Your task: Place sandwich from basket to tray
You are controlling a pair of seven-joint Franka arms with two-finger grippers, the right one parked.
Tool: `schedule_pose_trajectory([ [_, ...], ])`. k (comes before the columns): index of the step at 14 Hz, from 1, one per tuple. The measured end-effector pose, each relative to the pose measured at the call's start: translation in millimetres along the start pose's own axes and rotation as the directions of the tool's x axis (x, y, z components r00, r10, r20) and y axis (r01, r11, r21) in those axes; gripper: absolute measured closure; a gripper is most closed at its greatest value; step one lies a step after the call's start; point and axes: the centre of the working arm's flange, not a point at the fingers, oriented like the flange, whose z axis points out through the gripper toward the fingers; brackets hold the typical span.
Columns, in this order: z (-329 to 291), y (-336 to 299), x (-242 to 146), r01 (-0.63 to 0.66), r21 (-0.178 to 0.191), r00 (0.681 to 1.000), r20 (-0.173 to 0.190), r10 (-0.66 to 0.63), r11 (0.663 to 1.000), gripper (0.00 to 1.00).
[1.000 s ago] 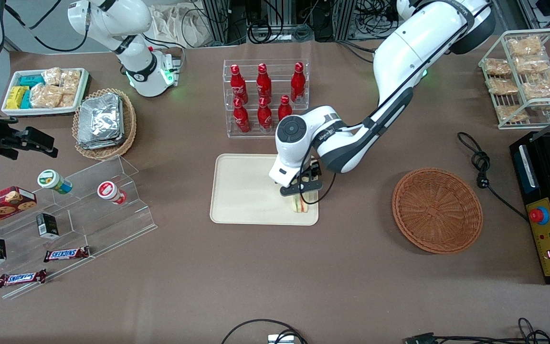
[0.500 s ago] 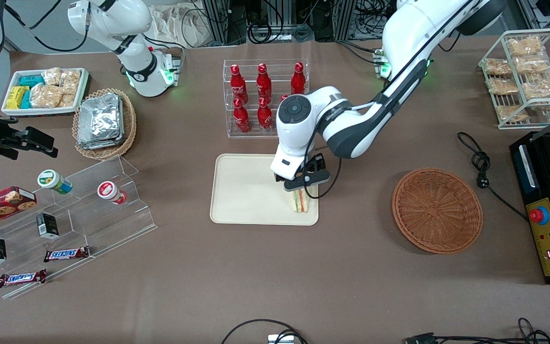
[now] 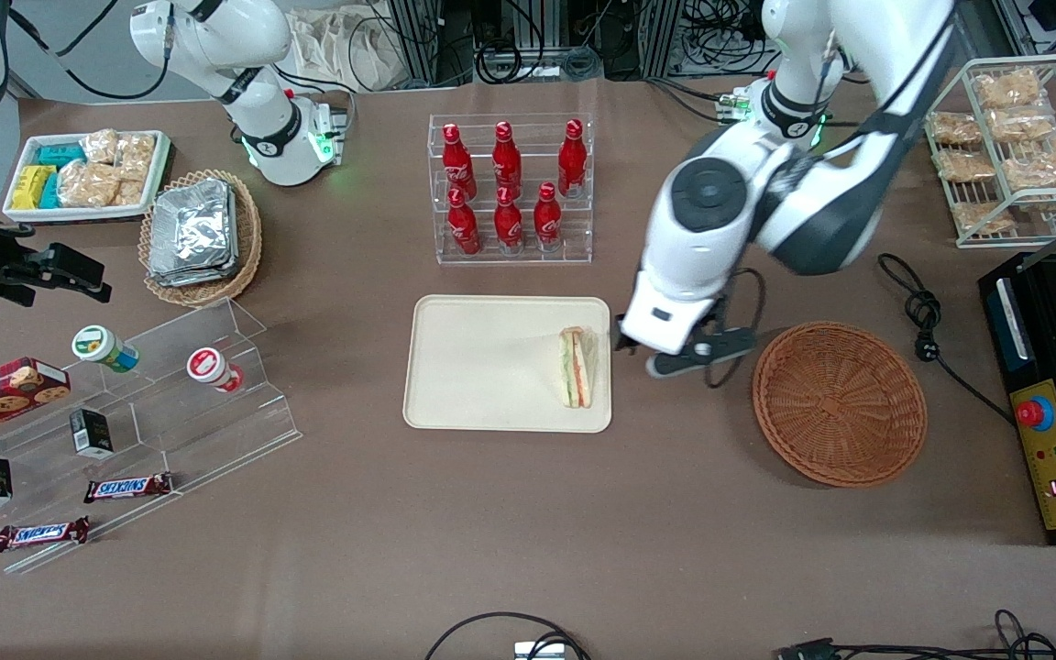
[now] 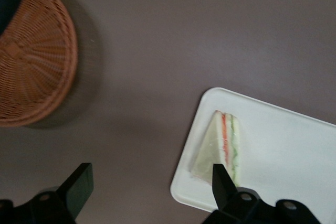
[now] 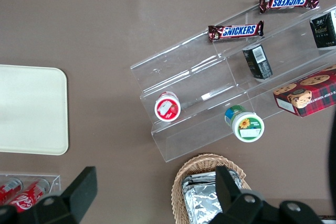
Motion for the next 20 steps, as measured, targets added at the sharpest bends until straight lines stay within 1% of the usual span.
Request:
schedule_pose_trajectory([
  [2,-27,-41,23,-0.03,-0.003,1.0,-0.005,0.03,1.0,0.0],
  [4,-45,-80,40,-0.07,0.015,0.998,-0.005,0.07,0.997,0.0],
  [7,-58,-117,56,-0.113,0.037,0.993,-0.012,0.113,0.993,0.0],
  [8,-60,-129,61,-0.127,0.046,0.992,-0.007,0.128,0.991,0.0],
  [9,-63,-141,64,-0.15,0.047,0.989,0.006,0.15,0.988,0.0],
  [11,-77,-175,71,-0.202,0.041,0.979,0.031,0.201,0.979,0.0],
  [12,-86,-195,72,-0.223,0.041,0.975,0.032,0.222,0.974,0.0],
  [15,-112,-239,69,-0.267,0.01,0.964,0.014,0.266,0.964,0.0],
  [18,-129,-242,63,-0.283,0.004,0.959,-0.013,0.283,0.959,0.0],
  [20,-133,-239,61,-0.288,0.003,0.957,-0.021,0.288,0.958,0.0],
])
